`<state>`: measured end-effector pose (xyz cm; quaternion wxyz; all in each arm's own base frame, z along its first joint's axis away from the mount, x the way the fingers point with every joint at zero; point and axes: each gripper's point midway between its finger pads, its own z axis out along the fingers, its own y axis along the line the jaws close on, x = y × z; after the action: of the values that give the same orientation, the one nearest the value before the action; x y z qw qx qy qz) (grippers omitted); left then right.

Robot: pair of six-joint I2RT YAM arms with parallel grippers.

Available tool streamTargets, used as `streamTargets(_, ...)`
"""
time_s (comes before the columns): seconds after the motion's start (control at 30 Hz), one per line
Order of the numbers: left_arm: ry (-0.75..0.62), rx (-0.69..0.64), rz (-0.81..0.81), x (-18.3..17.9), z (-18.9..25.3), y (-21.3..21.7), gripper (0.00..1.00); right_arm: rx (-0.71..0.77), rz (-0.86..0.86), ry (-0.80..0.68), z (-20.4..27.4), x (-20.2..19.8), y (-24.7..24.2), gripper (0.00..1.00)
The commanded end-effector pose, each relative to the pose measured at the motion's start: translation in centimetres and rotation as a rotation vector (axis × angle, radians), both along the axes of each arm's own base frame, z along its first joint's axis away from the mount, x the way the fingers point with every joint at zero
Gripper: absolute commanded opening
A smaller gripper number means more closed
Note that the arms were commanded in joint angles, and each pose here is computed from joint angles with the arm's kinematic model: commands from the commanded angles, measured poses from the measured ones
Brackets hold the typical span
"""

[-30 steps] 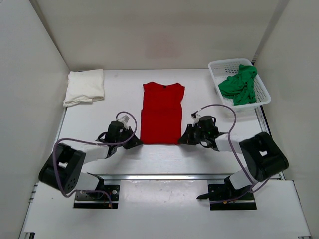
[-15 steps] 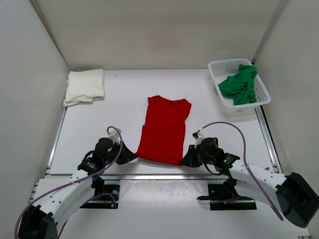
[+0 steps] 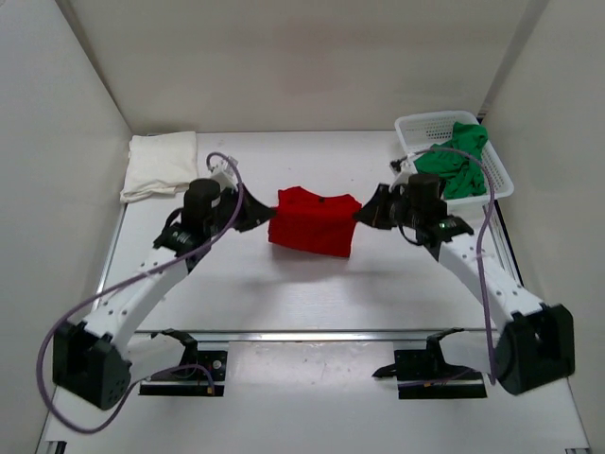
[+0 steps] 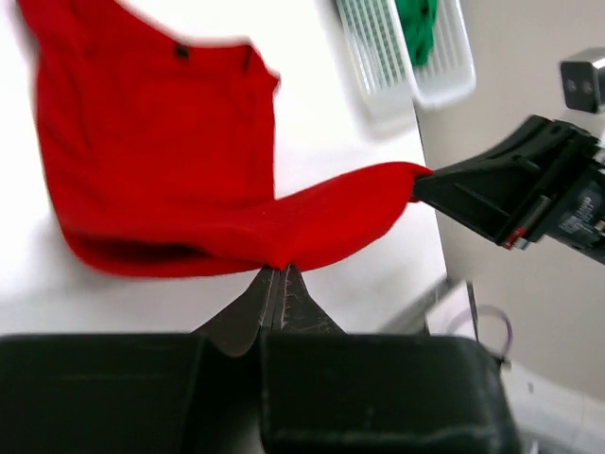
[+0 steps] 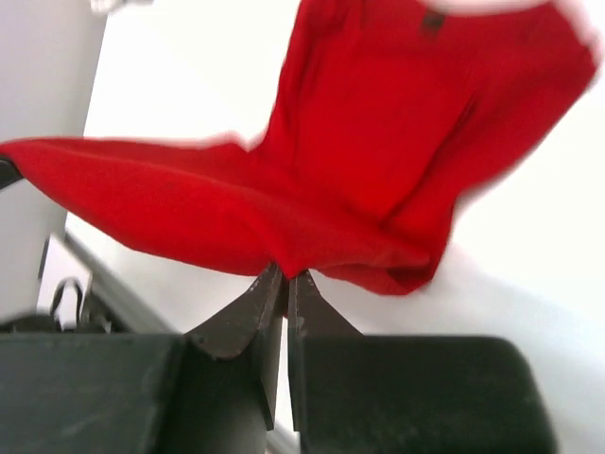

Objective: Fold and stack the t-shirts
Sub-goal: Fold the long partially folded tshirt into a neat square

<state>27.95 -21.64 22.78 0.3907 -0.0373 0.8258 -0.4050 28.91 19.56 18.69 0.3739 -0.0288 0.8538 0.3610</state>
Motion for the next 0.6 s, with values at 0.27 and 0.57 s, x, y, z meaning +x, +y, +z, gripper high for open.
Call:
streamTargets(0.27, 0.093, 0.085, 0.177, 19.1, -5.9, 0.0, 0.0, -0.022, -0.039, 0.032, -0.5, 16.6, -2.4, 0.0)
streamTargets(0.57, 0.216, 0.072, 0.247, 25.3, -11.2, 1.3, 0.18, -0.129, -0.038, 0.18, -5.9, 25.6, -2.4, 0.04)
